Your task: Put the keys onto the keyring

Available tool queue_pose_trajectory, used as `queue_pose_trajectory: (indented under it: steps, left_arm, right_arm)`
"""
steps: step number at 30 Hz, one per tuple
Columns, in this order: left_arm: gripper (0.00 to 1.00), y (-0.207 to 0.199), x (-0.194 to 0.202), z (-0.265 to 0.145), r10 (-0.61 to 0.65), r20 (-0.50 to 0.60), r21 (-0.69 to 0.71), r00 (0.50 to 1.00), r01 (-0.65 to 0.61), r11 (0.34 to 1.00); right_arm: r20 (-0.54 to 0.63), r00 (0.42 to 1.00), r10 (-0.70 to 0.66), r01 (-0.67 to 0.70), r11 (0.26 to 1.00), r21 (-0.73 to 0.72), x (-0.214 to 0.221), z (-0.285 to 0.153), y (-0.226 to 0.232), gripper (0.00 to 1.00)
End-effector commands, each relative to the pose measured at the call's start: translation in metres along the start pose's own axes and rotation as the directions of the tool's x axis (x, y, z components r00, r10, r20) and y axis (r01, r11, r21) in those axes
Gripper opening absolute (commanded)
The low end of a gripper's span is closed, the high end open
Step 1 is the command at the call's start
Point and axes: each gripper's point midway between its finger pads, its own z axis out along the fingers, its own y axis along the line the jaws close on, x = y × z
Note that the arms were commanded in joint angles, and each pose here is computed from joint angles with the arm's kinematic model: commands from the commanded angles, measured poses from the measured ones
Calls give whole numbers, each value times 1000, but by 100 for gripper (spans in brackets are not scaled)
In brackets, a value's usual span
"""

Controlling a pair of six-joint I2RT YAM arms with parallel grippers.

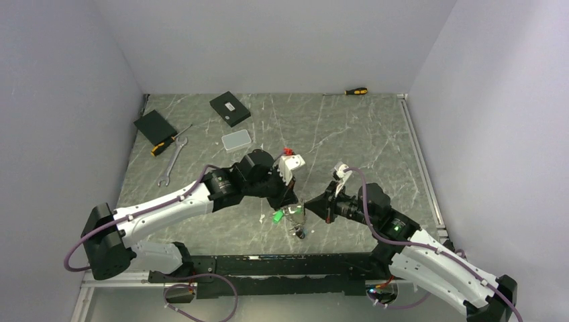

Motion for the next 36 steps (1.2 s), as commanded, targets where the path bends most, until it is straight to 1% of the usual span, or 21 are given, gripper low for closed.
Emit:
queue_pose_trajectory:
  steps: [1, 8, 13, 16, 22, 36]
  left_arm:
    - [0, -1, -41, -15, 63, 137, -37, 989, -58, 998]
    - [0, 0, -47, -25, 78, 171, -64, 982, -68, 996]
    - [0, 3, -45, -27, 79, 175, -78, 981, -66, 995]
    - [0, 1, -46, -30, 81, 187, -74, 979, -69, 995]
    - [0, -6, -49, -35, 86, 212, -44, 974, -78, 996]
    - [0, -12, -46, -29, 90, 204, 0, 975, -92, 996]
  right_arm:
    - [76, 996, -54, 64, 989, -131, -35, -8, 33, 0]
    - [116, 989, -91, 112, 976, -185, -56, -17, 51, 0]
    - [131, 986, -100, 127, 969, -211, -67, -20, 59, 0]
    - [130, 987, -94, 119, 973, -199, -68, -17, 57, 0]
    - [88, 994, -61, 69, 993, -95, -65, -3, 36, 0]
    - [76, 993, -91, 99, 989, -112, -66, 5, 38, 0]
